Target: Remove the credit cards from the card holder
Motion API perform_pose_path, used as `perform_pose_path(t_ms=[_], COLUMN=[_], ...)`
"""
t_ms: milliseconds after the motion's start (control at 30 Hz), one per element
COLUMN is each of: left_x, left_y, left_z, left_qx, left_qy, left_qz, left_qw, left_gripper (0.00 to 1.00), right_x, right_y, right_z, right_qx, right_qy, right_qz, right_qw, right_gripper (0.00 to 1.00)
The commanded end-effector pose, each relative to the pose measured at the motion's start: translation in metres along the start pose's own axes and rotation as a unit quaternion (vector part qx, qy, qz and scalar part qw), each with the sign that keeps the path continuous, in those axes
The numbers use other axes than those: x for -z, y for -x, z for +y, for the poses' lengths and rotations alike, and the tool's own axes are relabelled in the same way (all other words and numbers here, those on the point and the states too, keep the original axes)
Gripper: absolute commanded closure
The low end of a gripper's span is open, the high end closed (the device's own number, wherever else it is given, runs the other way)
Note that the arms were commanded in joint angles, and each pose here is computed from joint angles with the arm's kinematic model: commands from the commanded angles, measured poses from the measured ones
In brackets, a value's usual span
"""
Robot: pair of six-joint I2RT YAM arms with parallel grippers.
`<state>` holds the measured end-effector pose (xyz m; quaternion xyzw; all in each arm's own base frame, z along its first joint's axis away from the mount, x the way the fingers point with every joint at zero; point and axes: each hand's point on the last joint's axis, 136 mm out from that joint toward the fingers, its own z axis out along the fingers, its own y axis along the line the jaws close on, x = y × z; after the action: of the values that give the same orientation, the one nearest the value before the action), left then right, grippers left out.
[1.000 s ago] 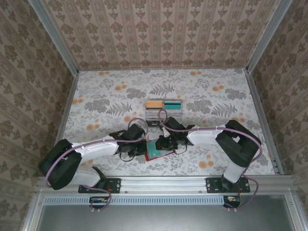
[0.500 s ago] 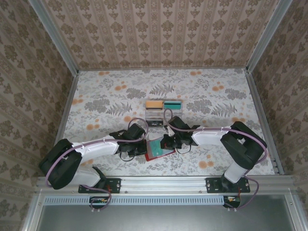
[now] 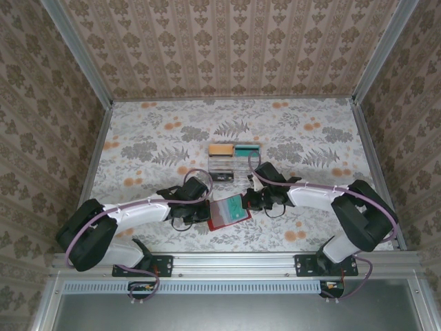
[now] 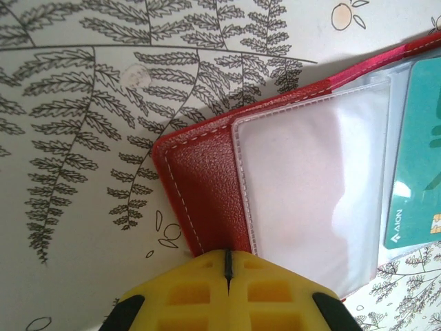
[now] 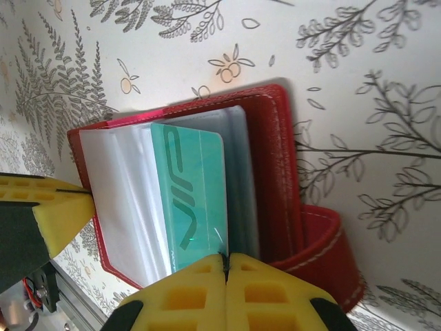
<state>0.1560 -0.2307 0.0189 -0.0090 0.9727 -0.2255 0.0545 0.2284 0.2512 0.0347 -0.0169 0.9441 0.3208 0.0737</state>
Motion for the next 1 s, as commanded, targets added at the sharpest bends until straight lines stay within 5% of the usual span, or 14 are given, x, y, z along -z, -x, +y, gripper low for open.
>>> perform_pose_path(t_ms=[0, 267, 667, 800, 967], left_x=[-0.001, 0.026, 0.095, 0.109, 0.119], left_y=[-0.007, 0.019, 0.072, 0.083, 0.093], left_z=[0.011, -0.008, -0.012, -0.004, 0.000], left_qx=[-0.005, -0.016, 0.000, 0.009, 0.007], left_qy=[0.025, 0.004, -0.046, -0.052, -0.061], left_qz=[0.021, -0.037, -0.176, -0.201, -0.211], left_qw=[0.999, 0.999, 0.983, 0.978, 0.975], left_gripper=[1.00, 0.93, 0.00, 0.00, 0.00], right_x=[0.011, 0.052, 0.113, 0.125, 0.129], right_y=[-0.007, 0.010, 0.048, 0.069, 0.101], right_z=[-0.001, 0.027, 0.047, 0.059, 0.063], right_qx=[0.015, 0.091, 0.275, 0.346, 0.450], right_qy=[0.000, 0.000, -0.112, -0.161, -0.249], right_qz=[0.009, -0.033, -0.074, -0.082, -0.082], right_qw=[1.000, 0.995, 0.952, 0.920, 0.854], right_gripper=[1.00, 1.00, 1.00, 1.00, 1.00])
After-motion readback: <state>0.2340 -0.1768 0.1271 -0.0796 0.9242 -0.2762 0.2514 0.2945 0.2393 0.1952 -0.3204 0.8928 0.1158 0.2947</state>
